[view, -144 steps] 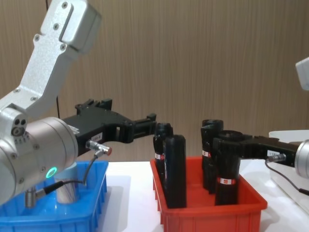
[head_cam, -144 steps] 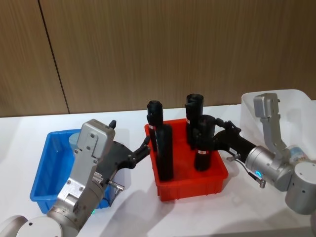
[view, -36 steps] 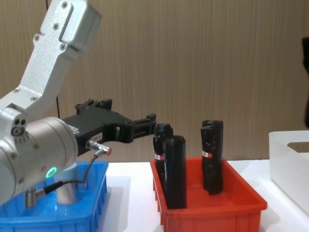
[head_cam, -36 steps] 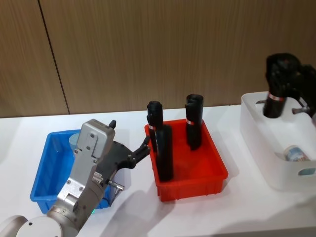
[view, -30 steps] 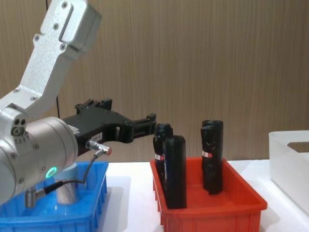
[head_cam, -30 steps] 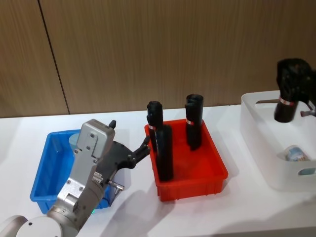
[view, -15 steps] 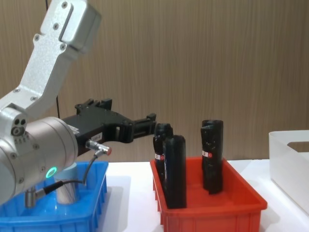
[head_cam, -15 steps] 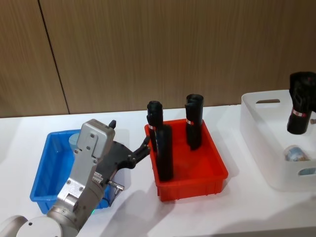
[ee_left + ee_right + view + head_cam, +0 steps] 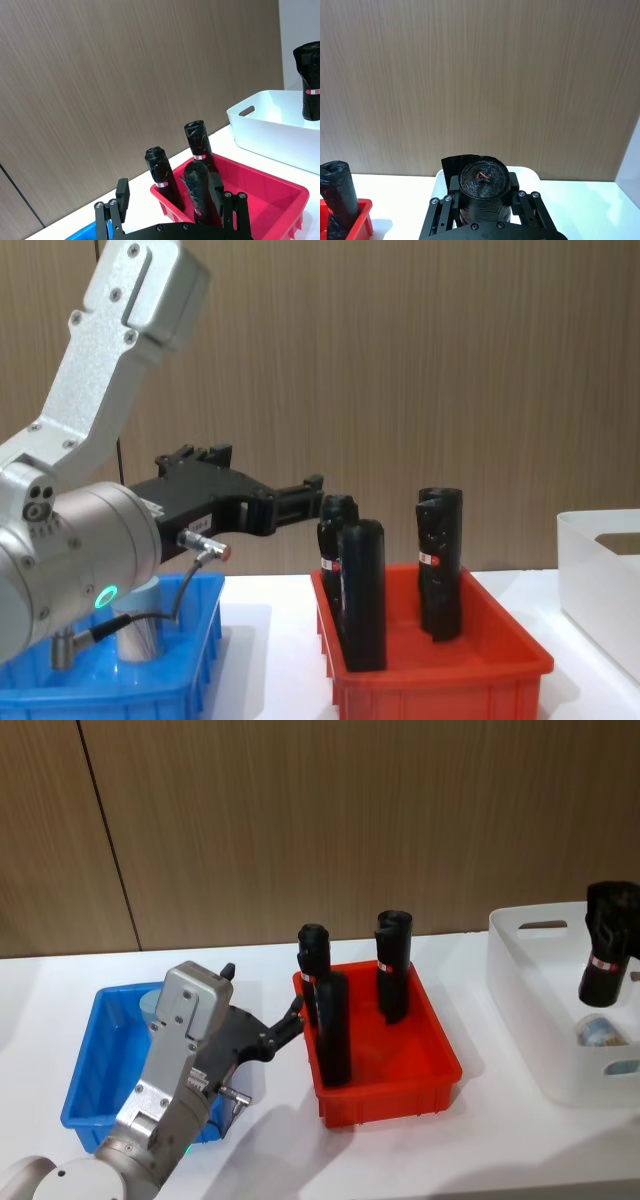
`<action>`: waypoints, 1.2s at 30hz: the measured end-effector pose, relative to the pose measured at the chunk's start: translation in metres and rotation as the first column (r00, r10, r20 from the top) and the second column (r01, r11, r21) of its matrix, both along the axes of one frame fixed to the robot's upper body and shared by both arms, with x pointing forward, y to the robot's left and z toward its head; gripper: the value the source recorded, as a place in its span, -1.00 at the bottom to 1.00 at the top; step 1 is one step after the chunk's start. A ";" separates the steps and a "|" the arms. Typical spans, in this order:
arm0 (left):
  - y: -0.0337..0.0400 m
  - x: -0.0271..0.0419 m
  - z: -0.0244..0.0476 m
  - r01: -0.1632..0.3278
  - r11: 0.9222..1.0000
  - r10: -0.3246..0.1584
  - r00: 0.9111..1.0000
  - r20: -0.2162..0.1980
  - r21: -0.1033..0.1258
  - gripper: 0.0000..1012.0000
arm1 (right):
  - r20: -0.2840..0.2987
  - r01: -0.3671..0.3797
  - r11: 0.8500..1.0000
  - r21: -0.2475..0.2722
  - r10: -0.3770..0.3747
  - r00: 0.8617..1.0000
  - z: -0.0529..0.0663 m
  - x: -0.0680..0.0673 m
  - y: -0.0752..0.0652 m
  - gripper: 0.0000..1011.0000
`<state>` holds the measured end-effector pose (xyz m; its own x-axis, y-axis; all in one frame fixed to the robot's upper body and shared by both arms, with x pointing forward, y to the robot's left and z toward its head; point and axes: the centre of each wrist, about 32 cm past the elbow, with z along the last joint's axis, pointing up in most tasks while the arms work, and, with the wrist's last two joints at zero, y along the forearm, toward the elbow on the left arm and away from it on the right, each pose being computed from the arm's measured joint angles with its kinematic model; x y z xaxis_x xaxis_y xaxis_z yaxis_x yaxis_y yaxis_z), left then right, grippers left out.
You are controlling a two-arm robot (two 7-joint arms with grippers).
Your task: Pick the cotton swabs from the blue box and place them into the white box.
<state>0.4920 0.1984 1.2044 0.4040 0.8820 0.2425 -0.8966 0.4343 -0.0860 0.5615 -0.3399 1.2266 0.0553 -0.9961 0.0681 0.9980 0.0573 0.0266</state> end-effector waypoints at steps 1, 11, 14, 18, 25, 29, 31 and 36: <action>0.0000 0.0000 0.0000 0.000 1.000 0.000 1.000 0.000 0.000 0.98 | -0.002 -0.002 1.000 0.001 0.002 1.000 0.000 0.000 0.000 0.06; 0.0000 0.0000 0.0000 0.000 1.000 0.000 1.000 0.000 0.000 0.98 | -0.014 -0.041 0.999 0.020 0.041 0.999 -0.005 0.000 -0.003 0.06; 0.0000 0.0000 0.0000 0.000 1.000 0.000 1.000 0.000 0.000 0.98 | -0.016 -0.051 0.998 0.022 0.051 0.999 -0.005 0.000 -0.003 0.14; 0.0000 0.0000 0.0000 0.000 1.000 0.000 1.000 0.000 0.000 0.98 | -0.018 -0.061 0.998 0.025 0.062 0.998 -0.006 0.000 -0.003 0.36; 0.0000 0.0000 0.0000 0.000 1.000 0.000 1.000 0.000 0.000 0.98 | -0.022 -0.071 0.997 0.027 0.071 0.997 -0.007 0.000 -0.004 0.79; 0.0000 0.0000 0.0000 0.000 1.000 0.000 1.000 0.000 0.000 0.97 | -0.021 -0.072 0.997 0.027 0.073 0.997 -0.007 -0.001 -0.004 0.97; 0.0000 0.0000 0.0000 0.000 1.000 0.000 1.000 0.000 0.000 0.97 | -0.020 -0.073 0.997 0.028 0.073 0.997 -0.007 -0.001 -0.004 0.98; 0.0000 0.0000 0.0000 0.000 1.000 0.000 1.000 0.000 0.000 0.97 | -0.017 -0.073 0.997 0.028 0.074 0.997 -0.006 -0.002 -0.004 0.98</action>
<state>0.4920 0.1984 1.2044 0.4039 0.8821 0.2425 -0.8967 0.4342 -0.0860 0.5592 -0.3443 1.2201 0.1295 -0.9908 0.0395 0.9914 0.1301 0.0115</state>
